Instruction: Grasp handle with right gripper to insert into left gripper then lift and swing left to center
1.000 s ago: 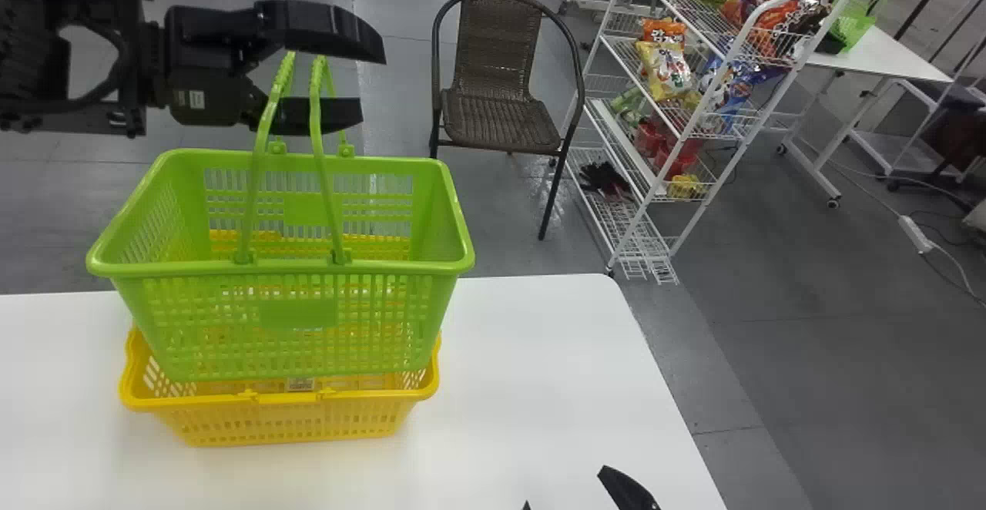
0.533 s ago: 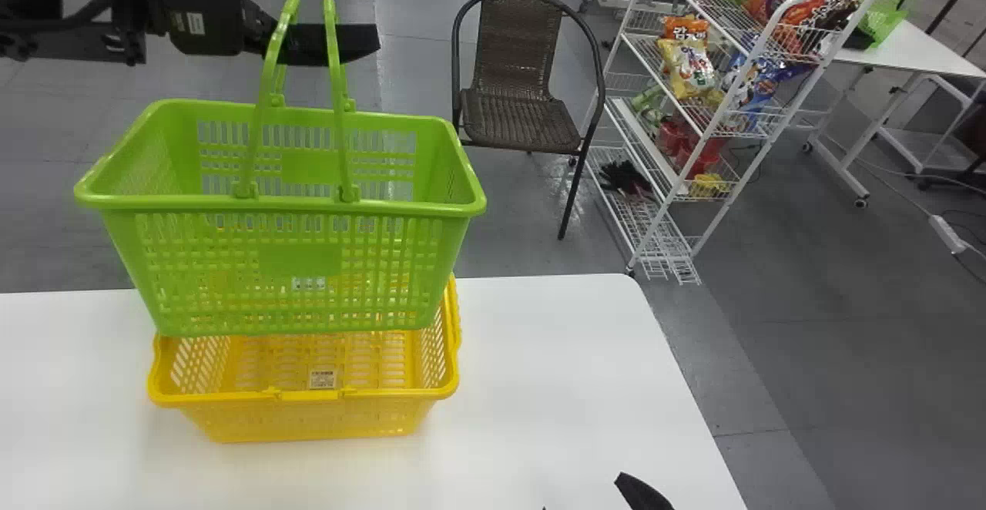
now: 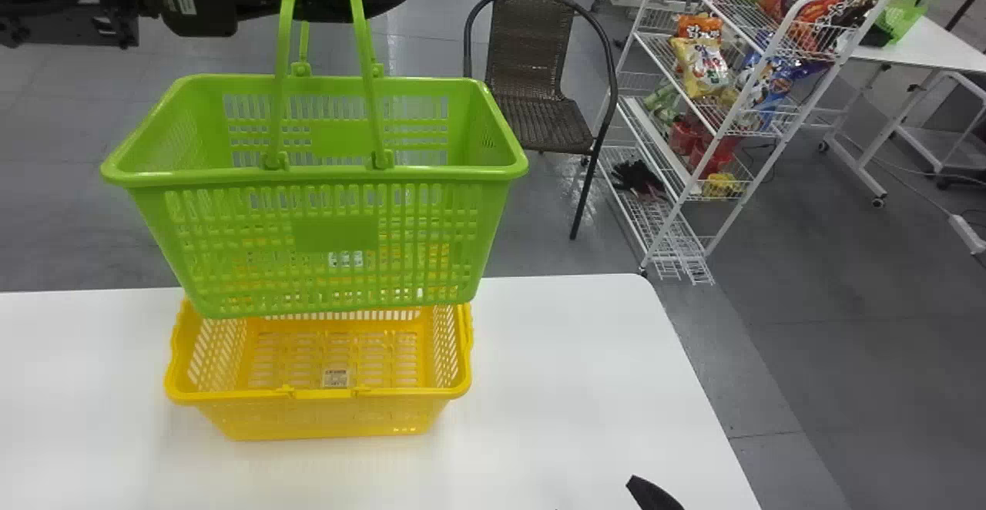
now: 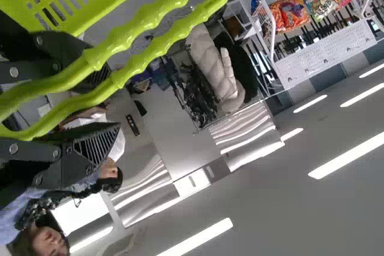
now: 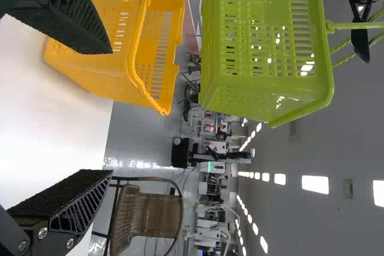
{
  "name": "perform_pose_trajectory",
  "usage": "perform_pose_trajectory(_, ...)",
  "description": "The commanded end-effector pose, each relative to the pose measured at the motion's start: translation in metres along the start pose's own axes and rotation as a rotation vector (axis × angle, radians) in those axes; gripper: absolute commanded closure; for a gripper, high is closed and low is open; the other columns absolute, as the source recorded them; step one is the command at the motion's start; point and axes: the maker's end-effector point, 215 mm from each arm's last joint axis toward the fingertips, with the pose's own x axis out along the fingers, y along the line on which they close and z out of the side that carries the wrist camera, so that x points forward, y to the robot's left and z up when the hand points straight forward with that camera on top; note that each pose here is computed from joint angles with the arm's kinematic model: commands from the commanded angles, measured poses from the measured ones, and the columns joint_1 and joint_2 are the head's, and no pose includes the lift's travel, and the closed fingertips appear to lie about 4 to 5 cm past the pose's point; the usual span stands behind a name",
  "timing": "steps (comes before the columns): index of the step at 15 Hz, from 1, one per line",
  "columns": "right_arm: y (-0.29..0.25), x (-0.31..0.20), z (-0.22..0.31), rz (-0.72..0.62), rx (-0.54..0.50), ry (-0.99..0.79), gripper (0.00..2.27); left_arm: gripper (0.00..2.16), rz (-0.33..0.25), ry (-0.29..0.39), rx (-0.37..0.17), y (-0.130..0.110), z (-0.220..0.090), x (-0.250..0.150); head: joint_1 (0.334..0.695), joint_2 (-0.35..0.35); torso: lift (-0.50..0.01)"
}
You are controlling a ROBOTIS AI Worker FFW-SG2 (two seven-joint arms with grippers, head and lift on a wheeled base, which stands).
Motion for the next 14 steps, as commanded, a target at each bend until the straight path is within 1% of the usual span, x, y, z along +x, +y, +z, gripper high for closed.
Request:
perform_pose_trajectory(1, 0.000, 0.000, -0.001, 0.000, 0.000, 0.002, 0.11, 2.13, 0.005, 0.011, 0.014, -0.002, -0.001, -0.001, 0.695, -0.239, 0.000)
perform_pose_trajectory(2, 0.000, 0.000, 0.000, -0.001, 0.001, -0.001, 0.11, 2.13, 0.011, 0.012, 0.023, -0.003, 0.000, -0.003, 0.695, -0.240, 0.000)
perform_pose_trajectory(4, -0.001, -0.003, 0.002, -0.005, 0.005, -0.009, 0.11, 2.13, 0.041, 0.006, 0.043, -0.002, 0.008, -0.016, 0.695, -0.239, 0.000)
perform_pose_trajectory(6, -0.001, -0.005, 0.002, -0.005, 0.010, -0.011, 0.11, 2.13, 0.082, -0.017, 0.063, -0.001, 0.021, -0.042, 0.695, -0.225, 0.000)
perform_pose_trajectory(8, -0.001, -0.005, 0.004, -0.005, 0.010, -0.016, 0.11, 2.13, 0.126, -0.052, 0.076, 0.002, 0.034, -0.081, 0.695, -0.202, 0.000)
perform_pose_trajectory(10, -0.001, -0.005, 0.004, -0.005, 0.010, -0.016, 0.11, 2.13, 0.178, -0.102, 0.081, 0.007, 0.044, -0.136, 0.695, -0.165, 0.000)
perform_pose_trajectory(11, -0.001, -0.005, 0.004, -0.005, 0.010, -0.016, 0.11, 2.13, 0.195, -0.124, 0.079, 0.009, 0.046, -0.160, 0.695, -0.118, 0.000)
perform_pose_trajectory(14, -0.001, -0.005, 0.005, -0.004, 0.010, -0.019, 0.11, 2.13, 0.244, -0.204, 0.062, 0.013, 0.044, -0.241, 0.695, -0.034, 0.000)
